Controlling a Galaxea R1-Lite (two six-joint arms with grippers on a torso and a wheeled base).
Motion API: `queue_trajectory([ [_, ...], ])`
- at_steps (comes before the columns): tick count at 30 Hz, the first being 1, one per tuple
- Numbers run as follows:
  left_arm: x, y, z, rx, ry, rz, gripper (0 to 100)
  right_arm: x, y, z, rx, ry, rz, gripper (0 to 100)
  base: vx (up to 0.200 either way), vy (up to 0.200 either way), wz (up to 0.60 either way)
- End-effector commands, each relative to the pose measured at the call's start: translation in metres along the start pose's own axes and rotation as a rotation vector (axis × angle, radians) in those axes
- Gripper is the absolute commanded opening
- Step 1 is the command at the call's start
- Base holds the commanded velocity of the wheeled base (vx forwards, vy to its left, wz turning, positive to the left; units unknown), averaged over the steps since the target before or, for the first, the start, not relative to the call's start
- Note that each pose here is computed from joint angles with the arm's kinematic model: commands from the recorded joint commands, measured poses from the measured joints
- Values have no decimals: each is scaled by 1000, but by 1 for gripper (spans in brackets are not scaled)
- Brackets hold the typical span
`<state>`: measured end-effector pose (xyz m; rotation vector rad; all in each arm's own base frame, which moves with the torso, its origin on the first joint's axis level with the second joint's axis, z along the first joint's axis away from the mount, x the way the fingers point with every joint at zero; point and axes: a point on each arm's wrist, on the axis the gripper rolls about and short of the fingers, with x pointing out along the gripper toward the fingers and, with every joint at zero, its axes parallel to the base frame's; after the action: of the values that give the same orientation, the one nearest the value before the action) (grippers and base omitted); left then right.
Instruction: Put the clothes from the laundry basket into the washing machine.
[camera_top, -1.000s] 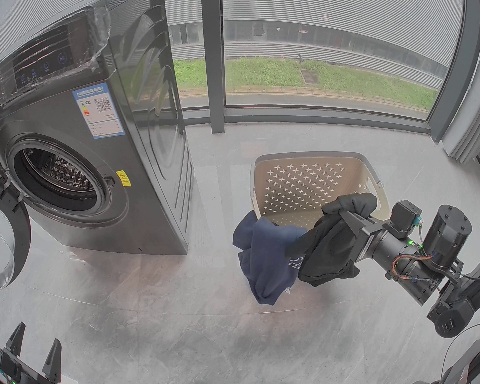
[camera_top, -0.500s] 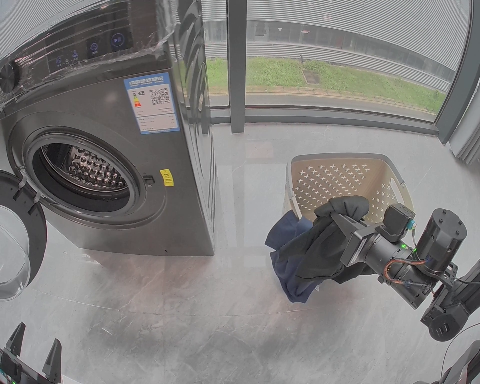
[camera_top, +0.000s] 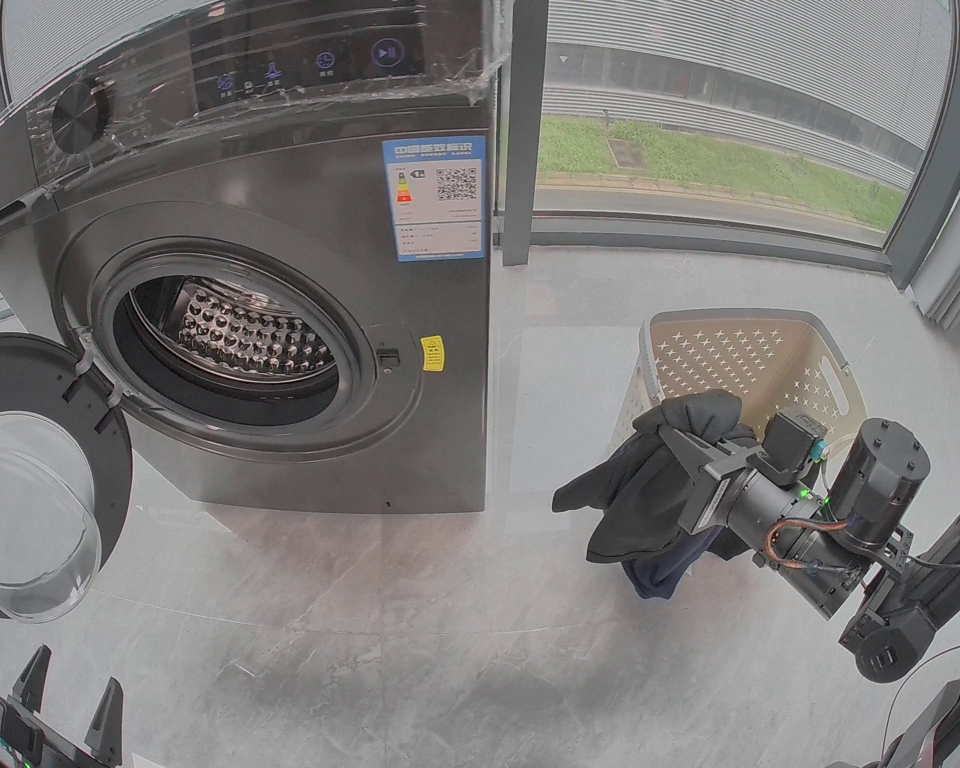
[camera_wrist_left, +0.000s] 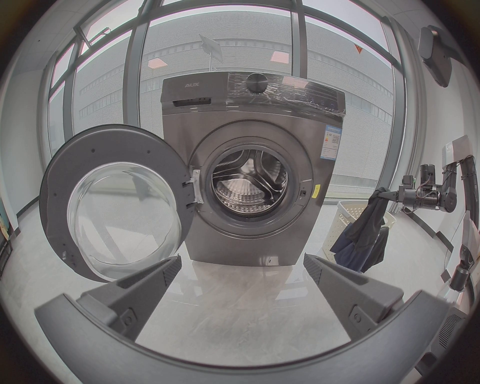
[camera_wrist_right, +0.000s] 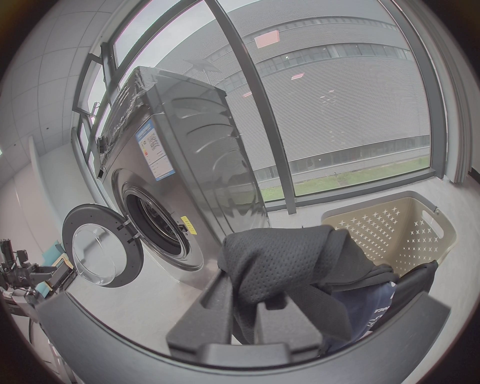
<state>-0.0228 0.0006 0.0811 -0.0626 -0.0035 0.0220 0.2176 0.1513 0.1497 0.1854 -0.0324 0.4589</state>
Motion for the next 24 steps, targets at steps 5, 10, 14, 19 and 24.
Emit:
queue_trajectory([
  [5, 1, 0, -5, 0, 9, 0, 100, -4, -1, 10, 2, -34, -3, 0, 0, 80, 0],
  [10, 1, 0, -5, 0, 9, 1, 100, -5, -1, 10, 2, -36, -2, 0, 0, 0, 0],
  [14, 1, 0, -5, 0, 9, 1, 100, -5, -2, 9, 1, -31, -3, 0, -200, 0, 0],
  [19, 1, 0, -5, 0, 9, 1, 100, -6, -2, 9, 1, -28, -2, 0, -200, 0, 0],
  [24, 1, 0, -5, 1, 9, 1, 100, -6, -2, 9, 1, -30, -3, 0, -200, 0, 0],
])
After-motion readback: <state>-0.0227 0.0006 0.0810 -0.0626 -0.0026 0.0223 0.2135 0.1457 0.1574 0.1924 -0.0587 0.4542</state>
